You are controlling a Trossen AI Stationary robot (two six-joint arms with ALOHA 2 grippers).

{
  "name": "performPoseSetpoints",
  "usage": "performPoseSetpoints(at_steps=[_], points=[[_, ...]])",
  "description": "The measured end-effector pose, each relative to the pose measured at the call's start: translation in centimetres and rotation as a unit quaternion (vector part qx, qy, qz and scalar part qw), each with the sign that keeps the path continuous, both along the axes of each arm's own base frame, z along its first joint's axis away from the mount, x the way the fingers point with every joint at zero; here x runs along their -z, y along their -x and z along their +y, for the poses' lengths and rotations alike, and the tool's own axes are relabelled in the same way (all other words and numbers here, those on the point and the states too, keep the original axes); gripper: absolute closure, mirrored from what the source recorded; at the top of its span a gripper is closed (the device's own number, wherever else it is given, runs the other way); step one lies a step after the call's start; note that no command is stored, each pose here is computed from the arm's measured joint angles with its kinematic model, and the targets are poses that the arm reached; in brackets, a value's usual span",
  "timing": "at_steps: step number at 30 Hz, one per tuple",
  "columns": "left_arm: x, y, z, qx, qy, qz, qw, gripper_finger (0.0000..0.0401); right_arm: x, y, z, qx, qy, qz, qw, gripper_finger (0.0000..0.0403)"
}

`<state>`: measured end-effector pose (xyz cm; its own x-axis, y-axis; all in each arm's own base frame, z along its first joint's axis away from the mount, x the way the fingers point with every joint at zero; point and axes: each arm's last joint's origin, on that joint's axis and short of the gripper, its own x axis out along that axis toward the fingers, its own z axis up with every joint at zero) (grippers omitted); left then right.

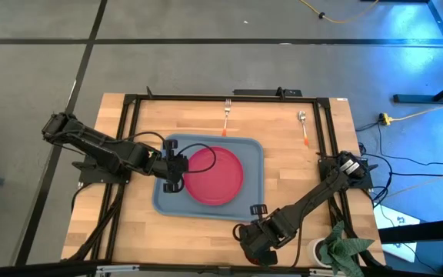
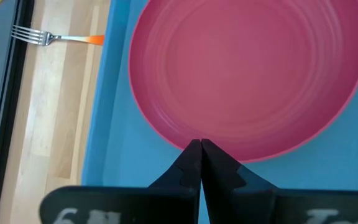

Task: Pick and place plate/cup/fork/spoon on tray
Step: Put the red glass on the blue serving tray to the top right of the red plate

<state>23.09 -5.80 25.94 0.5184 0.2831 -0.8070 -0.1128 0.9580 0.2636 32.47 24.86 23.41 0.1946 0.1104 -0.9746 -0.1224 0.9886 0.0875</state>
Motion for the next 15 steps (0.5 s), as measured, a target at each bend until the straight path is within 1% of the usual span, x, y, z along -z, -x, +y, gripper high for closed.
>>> performPoseSetpoints(at_steps=[5, 10, 12, 15], points=[[0.0, 0.0, 0.0, 0.000, 0.000, 0.000, 1.000, 0.0401, 1.3, 0.2, -0.3, 0.002, 0.002, 0.014, 1.000, 0.0316], [0.0, 0.0, 0.0, 0.000, 0.000, 0.000, 1.000, 0.0401, 1.6, -0.1, -0.5, 0.005, -0.001, 0.010, 1.000, 0.0316], [0.0, 0.0, 0.0, 0.000, 0.000, 0.000, 1.000, 0.0401, 1.6, -0.2, -0.7, 0.016, 0.002, 0.006, 1.000, 0.0317], [0.0, 0.0, 0.0, 0.000, 0.000, 0.000, 1.000, 0.0401, 1.6, -0.3, -0.9, 0.029, 0.005, 0.003, 1.000, 0.0335]])
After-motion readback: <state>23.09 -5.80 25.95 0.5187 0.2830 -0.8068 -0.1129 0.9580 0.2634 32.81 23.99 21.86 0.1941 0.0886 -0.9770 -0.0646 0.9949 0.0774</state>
